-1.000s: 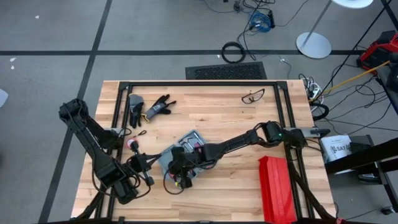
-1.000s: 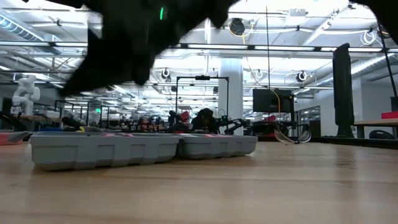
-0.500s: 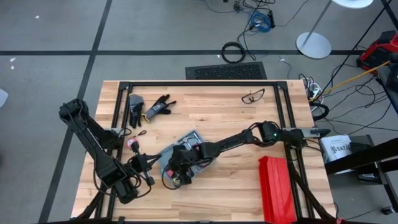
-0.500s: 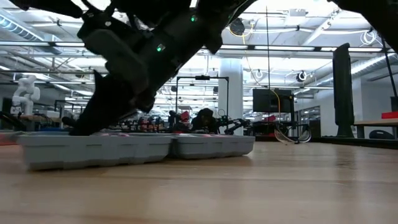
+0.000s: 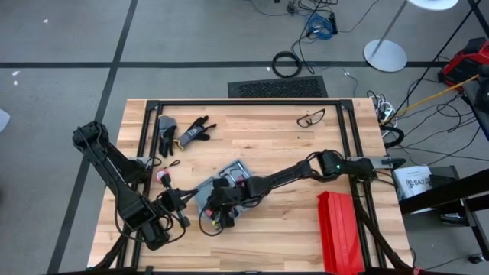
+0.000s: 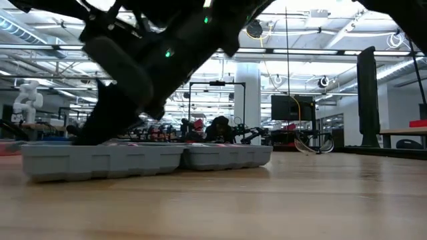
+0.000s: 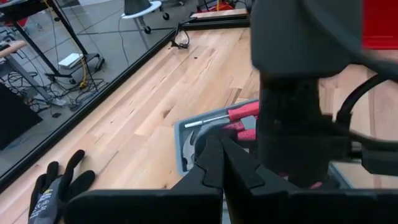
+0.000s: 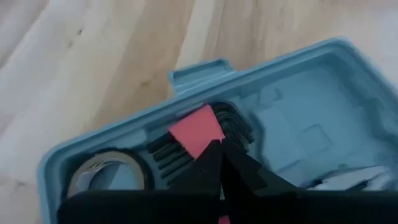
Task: Prefit tool cases
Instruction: Put the red tape measure into the gray prefit tools case
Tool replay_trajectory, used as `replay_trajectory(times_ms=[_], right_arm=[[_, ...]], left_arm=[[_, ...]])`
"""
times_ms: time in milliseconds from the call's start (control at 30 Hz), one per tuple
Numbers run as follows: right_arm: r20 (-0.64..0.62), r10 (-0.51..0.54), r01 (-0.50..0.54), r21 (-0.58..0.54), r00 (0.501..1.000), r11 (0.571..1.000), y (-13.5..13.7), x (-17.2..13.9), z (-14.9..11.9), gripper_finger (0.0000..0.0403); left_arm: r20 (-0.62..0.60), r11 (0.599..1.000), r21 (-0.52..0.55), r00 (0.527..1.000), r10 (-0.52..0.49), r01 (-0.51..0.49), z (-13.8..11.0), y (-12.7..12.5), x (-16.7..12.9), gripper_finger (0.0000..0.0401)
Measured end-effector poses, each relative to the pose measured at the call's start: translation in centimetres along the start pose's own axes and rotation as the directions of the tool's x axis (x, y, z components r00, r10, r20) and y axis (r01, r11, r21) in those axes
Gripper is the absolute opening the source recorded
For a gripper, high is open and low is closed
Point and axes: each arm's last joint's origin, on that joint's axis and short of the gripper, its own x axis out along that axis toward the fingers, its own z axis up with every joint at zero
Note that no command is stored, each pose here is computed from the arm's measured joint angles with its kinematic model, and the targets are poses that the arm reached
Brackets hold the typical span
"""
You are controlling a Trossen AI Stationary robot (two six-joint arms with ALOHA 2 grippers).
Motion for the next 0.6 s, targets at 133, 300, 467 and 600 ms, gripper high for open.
replay_trajectory(times_ms=[133, 300, 467, 600], right_arm=[[-0.002, 0.064, -0.064, 0.043, 0.998, 0.997, -0.6, 1.0, -0.6, 0.0], [0.047, 0.051, -0.052, 0.019, 0.998, 0.998, -0.6, -0.4, 0.6, 0.0], [0.144, -0.033, 0.041, -0.05, 0.989, 0.998, -0.7, -4.6, 3.7, 0.0], [0.064, -0.112, 0.119, -0.106, 0.992, 0.987, -1.2, -8.1, 4.4, 0.0]], left_arm=[[0.0, 1.0, 0.0, 1.0, 0.0, 0.0, 0.0, 0.0, 0.0, 0.0], [0.001, 1.0, -0.001, 1.0, 0.002, -0.002, 0.0, 0.0, 0.0, 0.0], [0.004, 1.0, -0.001, 1.0, 0.003, -0.003, 0.0, 0.0, 0.0, 0.0], [-0.014, 1.0, -0.008, 1.0, -0.009, 0.009, 0.0, -0.1, 0.0, 0.0]])
